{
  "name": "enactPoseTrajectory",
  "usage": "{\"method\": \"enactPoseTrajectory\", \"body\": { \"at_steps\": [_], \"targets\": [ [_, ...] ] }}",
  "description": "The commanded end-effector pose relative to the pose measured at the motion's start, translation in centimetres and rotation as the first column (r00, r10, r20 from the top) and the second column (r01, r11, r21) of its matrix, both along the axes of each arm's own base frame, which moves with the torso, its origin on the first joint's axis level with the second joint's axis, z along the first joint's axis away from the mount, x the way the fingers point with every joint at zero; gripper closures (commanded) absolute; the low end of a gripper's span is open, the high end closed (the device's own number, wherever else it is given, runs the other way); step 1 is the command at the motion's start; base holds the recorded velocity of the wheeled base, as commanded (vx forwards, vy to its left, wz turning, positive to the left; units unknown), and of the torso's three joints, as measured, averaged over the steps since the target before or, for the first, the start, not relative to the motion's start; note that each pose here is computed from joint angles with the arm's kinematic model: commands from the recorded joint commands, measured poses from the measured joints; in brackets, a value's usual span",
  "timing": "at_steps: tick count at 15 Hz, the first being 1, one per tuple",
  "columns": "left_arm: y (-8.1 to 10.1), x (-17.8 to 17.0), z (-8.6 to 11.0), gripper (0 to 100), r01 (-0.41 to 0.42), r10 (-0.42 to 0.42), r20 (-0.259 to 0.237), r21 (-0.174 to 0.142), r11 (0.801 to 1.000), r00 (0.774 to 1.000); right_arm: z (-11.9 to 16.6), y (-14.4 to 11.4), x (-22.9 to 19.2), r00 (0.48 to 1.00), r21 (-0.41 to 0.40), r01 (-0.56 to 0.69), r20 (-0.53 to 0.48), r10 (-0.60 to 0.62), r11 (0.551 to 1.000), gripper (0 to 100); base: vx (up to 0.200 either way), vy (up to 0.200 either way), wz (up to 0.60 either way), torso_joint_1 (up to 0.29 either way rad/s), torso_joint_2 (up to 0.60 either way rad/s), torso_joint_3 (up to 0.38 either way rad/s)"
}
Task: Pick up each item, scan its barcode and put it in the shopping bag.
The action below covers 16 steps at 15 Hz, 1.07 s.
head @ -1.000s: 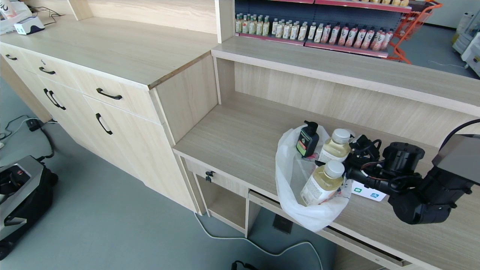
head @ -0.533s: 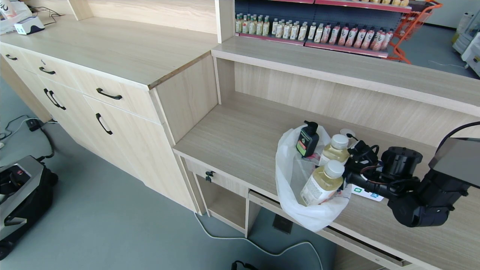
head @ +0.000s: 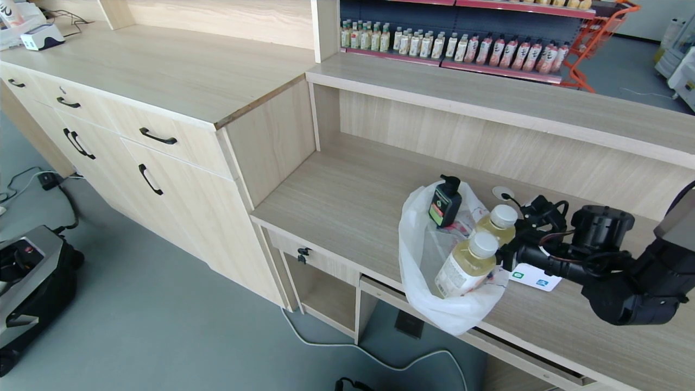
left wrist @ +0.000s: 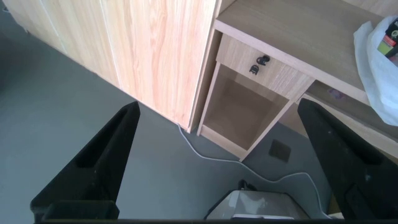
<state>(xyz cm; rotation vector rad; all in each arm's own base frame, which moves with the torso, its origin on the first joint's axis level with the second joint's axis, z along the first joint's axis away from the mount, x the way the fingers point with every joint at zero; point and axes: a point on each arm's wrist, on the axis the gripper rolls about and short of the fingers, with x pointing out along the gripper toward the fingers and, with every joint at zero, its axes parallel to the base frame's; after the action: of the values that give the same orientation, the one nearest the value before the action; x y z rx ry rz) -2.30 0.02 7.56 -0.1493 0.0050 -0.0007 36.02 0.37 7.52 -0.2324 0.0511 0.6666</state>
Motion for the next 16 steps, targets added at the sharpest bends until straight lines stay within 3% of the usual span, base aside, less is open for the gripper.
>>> {"method": "enactPoseTrajectory", "body": {
  "at_steps": [1,7,11,14,16],
  "targets": [
    [0.0,0.0,0.0,0,-0.001,0.001,0.0,-0.001,1.0,1.0,3.3,-1.3,-1.5,0.999,0.016,0.035,0.033,-0.036,0.999,0,0.0,0.0,0.0,0.0,0.0,0.0],
    [0.0,0.0,0.0,0,0.0,0.0,0.0,-0.001,1.0,1.0,10.0,-3.8,-7.3,0.983,0.052,0.135,0.12,-0.14,0.989,0,0.0,0.0,0.0,0.0,0.0,0.0],
    [0.0,0.0,0.0,0,0.0,0.0,0.0,-0.001,1.0,1.0,13.0,-3.9,-12.0,0.963,0.048,0.178,0.195,-0.184,0.983,0,0.0,0.0,0.0,0.0,0.0,0.0],
    [0.0,0.0,0.0,0,-0.001,0.001,0.0,-0.001,1.0,1.0,13.8,-4.5,-13.7,0.934,0.04,0.309,0.178,-0.311,0.95,0,0.0,0.0,-0.6,-0.001,0.01,0.004],
    [0.0,0.0,0.0,0,0.0,0.0,0.0,-0.001,1.0,1.0,14.1,-5.2,-14.4,0.89,0.042,0.431,0.146,-0.432,0.901,0,0.0,0.0,-0.6,0.002,0.0,0.012]
  ]
}}
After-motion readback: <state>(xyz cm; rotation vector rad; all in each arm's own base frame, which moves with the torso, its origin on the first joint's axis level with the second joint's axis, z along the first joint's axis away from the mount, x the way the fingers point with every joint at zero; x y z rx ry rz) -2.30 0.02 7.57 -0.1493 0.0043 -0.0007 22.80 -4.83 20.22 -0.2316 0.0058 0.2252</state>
